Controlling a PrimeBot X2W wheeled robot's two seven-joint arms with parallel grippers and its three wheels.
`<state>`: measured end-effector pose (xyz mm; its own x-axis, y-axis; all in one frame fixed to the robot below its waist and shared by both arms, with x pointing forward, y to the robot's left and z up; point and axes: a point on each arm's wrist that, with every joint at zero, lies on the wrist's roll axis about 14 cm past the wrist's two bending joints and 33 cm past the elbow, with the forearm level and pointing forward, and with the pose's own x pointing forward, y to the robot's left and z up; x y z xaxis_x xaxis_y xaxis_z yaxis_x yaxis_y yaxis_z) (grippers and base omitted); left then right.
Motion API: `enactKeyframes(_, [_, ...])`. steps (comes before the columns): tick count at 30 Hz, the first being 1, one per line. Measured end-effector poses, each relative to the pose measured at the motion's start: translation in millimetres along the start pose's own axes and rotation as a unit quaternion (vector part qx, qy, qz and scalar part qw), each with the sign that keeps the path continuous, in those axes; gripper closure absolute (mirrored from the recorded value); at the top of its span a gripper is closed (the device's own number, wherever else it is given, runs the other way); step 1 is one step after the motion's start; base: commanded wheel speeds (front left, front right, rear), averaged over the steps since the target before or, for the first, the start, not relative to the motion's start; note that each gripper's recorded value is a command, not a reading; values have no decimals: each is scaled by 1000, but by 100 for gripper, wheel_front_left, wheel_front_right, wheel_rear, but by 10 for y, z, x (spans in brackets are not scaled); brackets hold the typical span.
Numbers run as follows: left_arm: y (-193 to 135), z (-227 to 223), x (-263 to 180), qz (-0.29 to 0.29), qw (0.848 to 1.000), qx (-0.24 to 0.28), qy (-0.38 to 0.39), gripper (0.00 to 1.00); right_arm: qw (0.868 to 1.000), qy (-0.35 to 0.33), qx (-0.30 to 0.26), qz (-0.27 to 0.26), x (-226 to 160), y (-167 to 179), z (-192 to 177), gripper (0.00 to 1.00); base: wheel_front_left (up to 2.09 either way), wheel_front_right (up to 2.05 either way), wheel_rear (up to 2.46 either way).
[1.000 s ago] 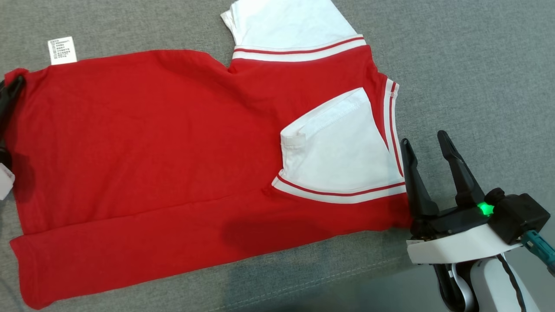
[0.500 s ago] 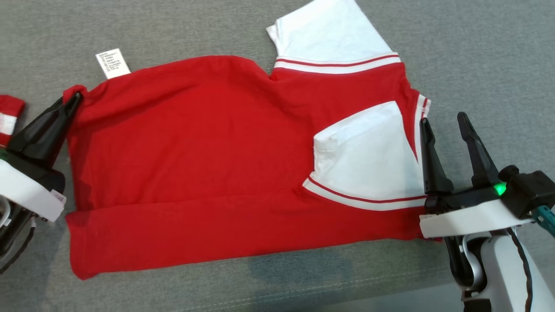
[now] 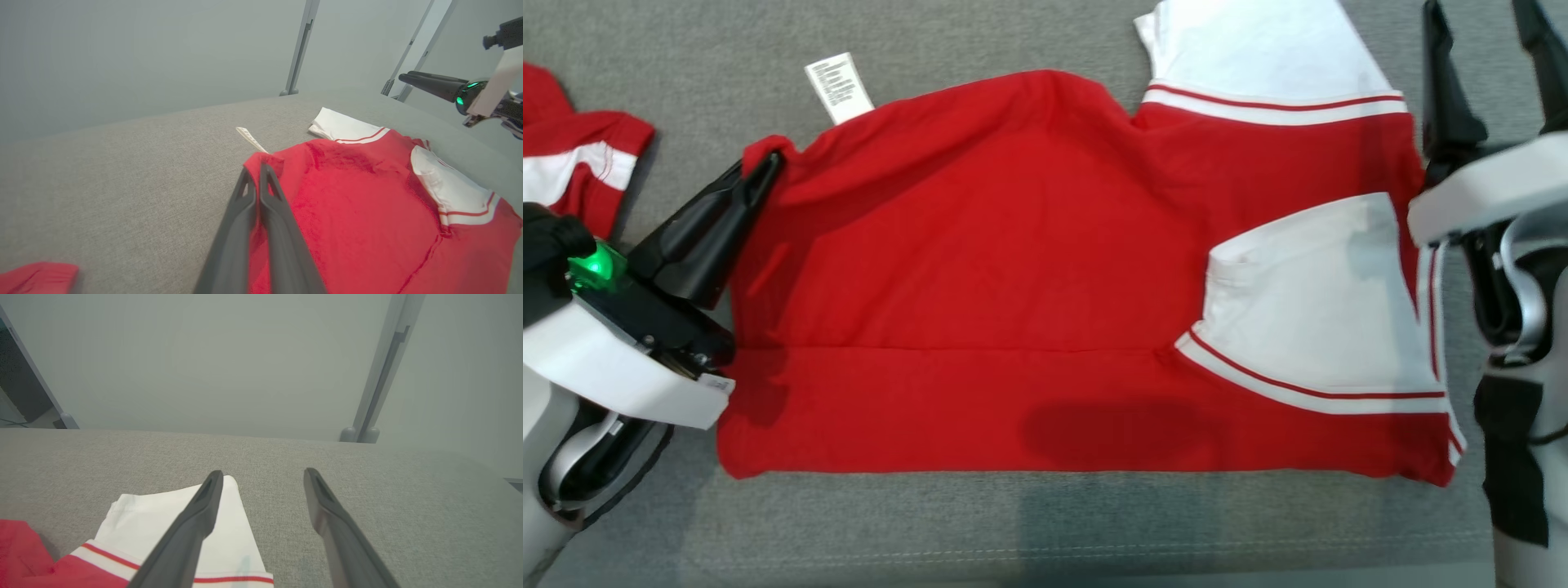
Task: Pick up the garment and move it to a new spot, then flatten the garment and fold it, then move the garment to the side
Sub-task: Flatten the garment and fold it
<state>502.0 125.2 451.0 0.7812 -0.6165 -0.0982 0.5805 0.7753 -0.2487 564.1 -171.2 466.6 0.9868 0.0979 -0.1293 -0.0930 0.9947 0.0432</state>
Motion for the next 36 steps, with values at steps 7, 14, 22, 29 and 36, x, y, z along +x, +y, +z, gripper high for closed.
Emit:
enactKeyframes(7, [-40, 74, -107, 0, 1000, 0, -18, 100, 997, 70, -13, 2, 396, 90, -204, 0, 0, 0, 0])
enactKeyframes(14, [10, -5, -181, 13, 1000, -8, -13, 100, 993, 117, -8, 8, 617, 196, -463, 0, 0, 0, 0])
enactKeyframes(22, [-5, -78, -172, 13, 1000, -18, -11, 100, 989, 151, -4, 10, 782, 269, -703, 0, 0, 0, 0])
enactKeyframes(29, [16, -135, -181, 16, 1000, -23, -6, 100, 988, 155, 13, 11, 896, 299, -815, 19, 0, 0, 0])
enactKeyframes(36, [0, -135, -178, 15, 1000, -24, -7, 100, 987, 157, 30, 5, 922, 250, -851, 87, 0, 0, 0])
